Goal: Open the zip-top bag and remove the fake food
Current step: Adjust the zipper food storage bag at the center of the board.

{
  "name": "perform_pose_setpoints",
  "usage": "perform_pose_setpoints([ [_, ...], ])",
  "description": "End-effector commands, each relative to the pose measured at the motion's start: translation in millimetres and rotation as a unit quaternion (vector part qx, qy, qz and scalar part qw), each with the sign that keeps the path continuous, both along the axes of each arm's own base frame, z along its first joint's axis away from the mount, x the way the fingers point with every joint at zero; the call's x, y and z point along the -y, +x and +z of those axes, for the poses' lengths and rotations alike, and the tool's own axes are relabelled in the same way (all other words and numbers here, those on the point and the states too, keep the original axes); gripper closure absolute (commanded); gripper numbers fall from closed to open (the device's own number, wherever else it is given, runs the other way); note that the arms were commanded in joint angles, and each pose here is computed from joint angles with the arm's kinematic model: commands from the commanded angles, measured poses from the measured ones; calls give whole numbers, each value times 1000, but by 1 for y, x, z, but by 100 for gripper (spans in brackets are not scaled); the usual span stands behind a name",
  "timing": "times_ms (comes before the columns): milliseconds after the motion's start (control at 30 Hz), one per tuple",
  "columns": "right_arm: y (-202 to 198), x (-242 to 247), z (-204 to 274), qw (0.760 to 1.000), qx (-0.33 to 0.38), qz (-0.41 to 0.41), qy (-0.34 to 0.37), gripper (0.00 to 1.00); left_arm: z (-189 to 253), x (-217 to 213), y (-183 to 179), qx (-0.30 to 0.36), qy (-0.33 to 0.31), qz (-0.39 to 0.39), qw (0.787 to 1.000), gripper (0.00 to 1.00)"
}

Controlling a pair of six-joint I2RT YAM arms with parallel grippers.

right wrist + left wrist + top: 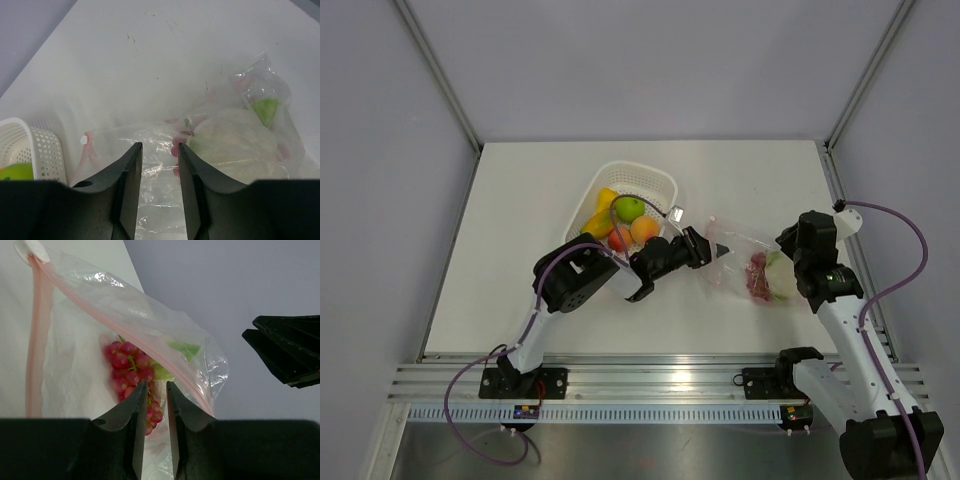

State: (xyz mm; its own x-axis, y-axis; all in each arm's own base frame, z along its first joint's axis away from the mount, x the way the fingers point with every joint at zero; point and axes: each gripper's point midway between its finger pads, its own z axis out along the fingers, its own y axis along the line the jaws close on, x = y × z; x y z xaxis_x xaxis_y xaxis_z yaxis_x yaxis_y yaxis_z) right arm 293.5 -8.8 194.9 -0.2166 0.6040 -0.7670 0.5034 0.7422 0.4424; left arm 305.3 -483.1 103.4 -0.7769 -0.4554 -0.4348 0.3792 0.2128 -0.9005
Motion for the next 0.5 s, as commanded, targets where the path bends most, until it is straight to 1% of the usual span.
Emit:
perform_pose_setpoints([
  [0, 8, -1, 9, 1000, 14, 6, -1, 58, -32, 1, -12, -36, 15, -16, 999, 76],
  [133, 2, 13, 2, 999, -10, -35, -16, 57, -44, 2, -20, -54, 41, -15, 998, 74],
  [300, -7, 25, -11, 996, -46, -75, -25, 57, -54, 7, -28, -70, 51, -34, 996, 73],
  [400, -12, 31, -11, 994, -52, -94, -25, 57, -58, 7, -30, -70, 60, -37, 995, 72],
  [467, -13, 30, -11, 995, -45, -89, -22, 57, -55, 6, -27, -62, 66, -30, 995, 72],
])
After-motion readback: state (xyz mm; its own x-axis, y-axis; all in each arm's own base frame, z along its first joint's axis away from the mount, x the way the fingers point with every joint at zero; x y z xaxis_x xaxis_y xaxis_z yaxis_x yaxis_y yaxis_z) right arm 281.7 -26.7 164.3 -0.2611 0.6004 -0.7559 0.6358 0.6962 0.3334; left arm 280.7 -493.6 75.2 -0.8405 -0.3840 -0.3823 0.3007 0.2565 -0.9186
